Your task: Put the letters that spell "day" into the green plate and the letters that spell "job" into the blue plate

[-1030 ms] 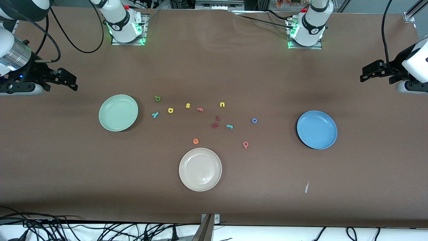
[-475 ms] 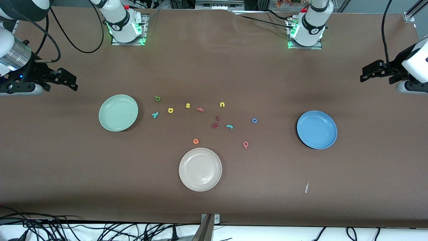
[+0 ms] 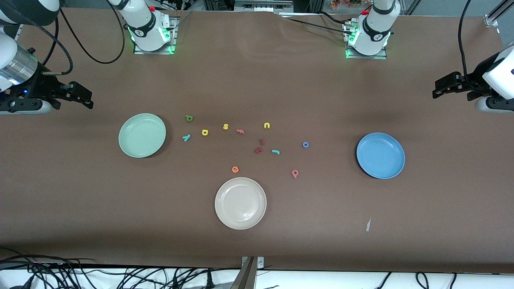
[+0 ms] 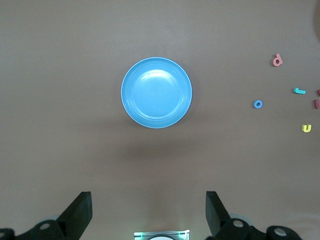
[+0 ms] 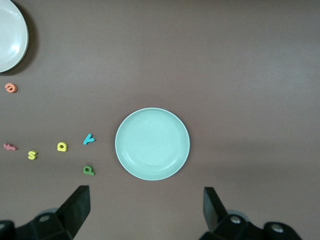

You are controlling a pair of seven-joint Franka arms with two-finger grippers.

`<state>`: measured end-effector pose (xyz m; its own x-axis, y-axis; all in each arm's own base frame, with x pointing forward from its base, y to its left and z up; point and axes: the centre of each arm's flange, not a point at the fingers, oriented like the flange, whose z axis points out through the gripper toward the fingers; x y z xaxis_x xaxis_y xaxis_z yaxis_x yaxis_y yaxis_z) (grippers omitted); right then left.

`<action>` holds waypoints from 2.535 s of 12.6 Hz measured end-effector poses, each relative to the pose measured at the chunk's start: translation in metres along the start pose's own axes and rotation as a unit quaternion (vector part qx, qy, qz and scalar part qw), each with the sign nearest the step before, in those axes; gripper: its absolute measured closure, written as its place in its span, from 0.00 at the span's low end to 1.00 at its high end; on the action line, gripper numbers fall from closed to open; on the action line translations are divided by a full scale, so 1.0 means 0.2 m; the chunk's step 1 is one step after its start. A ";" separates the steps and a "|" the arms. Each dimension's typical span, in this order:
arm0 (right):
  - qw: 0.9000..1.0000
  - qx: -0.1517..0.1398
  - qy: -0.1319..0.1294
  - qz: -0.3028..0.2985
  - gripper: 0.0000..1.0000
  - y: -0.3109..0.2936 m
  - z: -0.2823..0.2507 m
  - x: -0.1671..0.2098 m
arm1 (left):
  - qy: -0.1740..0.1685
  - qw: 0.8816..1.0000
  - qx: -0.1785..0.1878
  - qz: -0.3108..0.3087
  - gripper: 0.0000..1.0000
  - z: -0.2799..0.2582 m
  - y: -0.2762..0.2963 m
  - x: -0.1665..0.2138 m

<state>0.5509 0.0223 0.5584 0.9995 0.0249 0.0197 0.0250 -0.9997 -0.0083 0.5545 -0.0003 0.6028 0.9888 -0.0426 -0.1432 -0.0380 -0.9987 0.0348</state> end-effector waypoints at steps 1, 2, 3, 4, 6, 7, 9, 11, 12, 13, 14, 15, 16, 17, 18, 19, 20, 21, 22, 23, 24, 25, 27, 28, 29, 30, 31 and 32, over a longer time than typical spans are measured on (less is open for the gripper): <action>1.000 0.000 0.000 0.000 0.00 0.00 0.00 0.00 | 0.000 1.000 0.000 0.000 0.00 0.00 0.00 0.00; 1.000 0.000 0.000 0.000 0.00 0.00 0.00 0.00 | 0.000 1.000 0.000 0.000 0.00 0.00 0.00 0.00; 1.000 0.000 0.000 0.000 0.00 0.00 0.00 0.00 | 0.000 1.000 0.000 0.000 0.00 0.00 0.00 0.00; 1.000 0.000 0.000 0.000 0.00 0.00 0.00 0.00 | 0.000 1.000 0.000 0.000 0.00 0.00 0.00 0.00; 1.000 0.000 0.000 0.000 0.00 0.00 0.00 0.00 | 0.000 1.000 0.000 0.000 0.00 0.00 0.00 0.00; 1.000 0.000 0.000 0.000 0.00 0.00 0.00 0.00 | 0.000 1.000 0.000 0.000 0.00 0.00 0.00 0.00; 1.000 0.000 0.000 0.000 0.00 0.00 0.00 0.00 | 0.000 1.000 0.000 0.000 0.00 0.00 0.00 0.00; 1.000 0.000 0.000 0.000 0.00 0.00 0.00 0.00 | 0.000 1.000 0.000 0.000 0.00 0.00 0.00 0.00; 1.000 0.000 0.000 0.000 0.00 0.00 0.00 0.00 | 0.000 1.000 0.000 0.000 0.00 0.00 0.00 0.00; 1.000 0.000 0.000 0.000 0.00 0.00 0.00 0.00 | 0.000 1.000 0.000 0.000 0.00 0.00 0.00 0.00; 1.000 0.000 0.000 0.000 0.00 0.00 0.00 0.00 | 0.000 1.000 0.000 0.000 0.00 0.00 0.00 0.00; 1.000 0.000 0.000 0.000 0.00 0.00 0.00 0.00 | 0.000 1.000 0.000 0.000 0.00 0.00 0.00 0.00; 1.000 0.000 0.000 0.000 0.00 0.00 0.00 0.00 | 0.000 1.000 0.000 0.000 0.00 0.00 0.00 0.00; 1.000 0.000 0.000 0.000 0.00 0.00 0.00 0.00 | 0.000 1.000 0.000 0.000 0.00 0.00 0.00 0.00; 1.000 0.000 0.000 0.000 0.00 0.00 0.00 0.00 | 0.000 1.000 0.000 0.000 0.00 0.00 0.00 0.00; 1.000 0.000 0.000 0.000 0.00 0.00 0.00 0.00 | 0.000 1.000 0.000 0.000 0.00 0.00 0.00 0.00; 1.000 0.000 0.000 0.000 0.00 0.00 0.00 0.00 | 0.000 1.000 0.000 0.000 0.00 0.00 0.00 0.00; 1.000 0.000 0.000 0.000 0.00 0.00 0.00 0.00 | 0.000 1.000 0.000 0.000 0.00 0.00 0.00 0.00; 1.000 0.000 0.000 0.000 0.00 0.00 0.00 0.00 | 0.000 1.000 0.000 0.000 0.00 0.00 0.00 0.00; 1.000 0.000 0.000 0.000 0.00 0.00 0.00 0.00 | 0.000 1.000 0.000 0.000 0.00 0.00 0.00 0.00; 1.000 0.000 0.000 0.000 0.00 0.00 0.00 0.00 | 0.000 1.000 0.000 0.000 0.00 0.00 0.00 0.00; 1.000 0.000 0.000 0.000 0.00 0.00 0.00 0.00 | 0.000 1.000 0.000 0.000 0.00 0.00 0.00 0.00; 1.000 0.000 -0.006 0.002 0.00 0.01 0.02 0.00 | 0.000 1.000 0.000 0.000 0.00 0.00 0.00 0.00; 1.000 0.000 -0.011 0.002 0.00 0.01 0.04 0.01 | 0.000 1.000 0.000 0.000 0.00 0.00 0.00 0.00; 1.000 0.000 -0.014 0.002 0.00 0.01 0.05 0.01 | 0.000 1.000 0.000 0.000 0.00 0.00 0.00 0.00; 1.000 -0.001 -0.016 0.002 0.00 0.01 0.06 0.01 | 0.000 1.000 0.000 0.000 0.00 0.00 0.00 0.00; 1.000 -0.001 -0.017 0.002 0.00 0.01 0.06 0.02 | 0.000 1.000 0.000 0.000 0.00 0.00 0.00 0.00; 1.000 -0.001 -0.018 0.002 0.00 0.01 0.07 0.01 | 0.000 1.000 0.000 0.000 0.00 0.00 0.00 0.00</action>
<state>0.5542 0.0204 0.5454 0.9997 0.0209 -0.0156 0.0207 -0.9998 -0.0072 0.5547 -0.0003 0.6025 0.9887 -0.0428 -0.1438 -0.0381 -0.9987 0.0349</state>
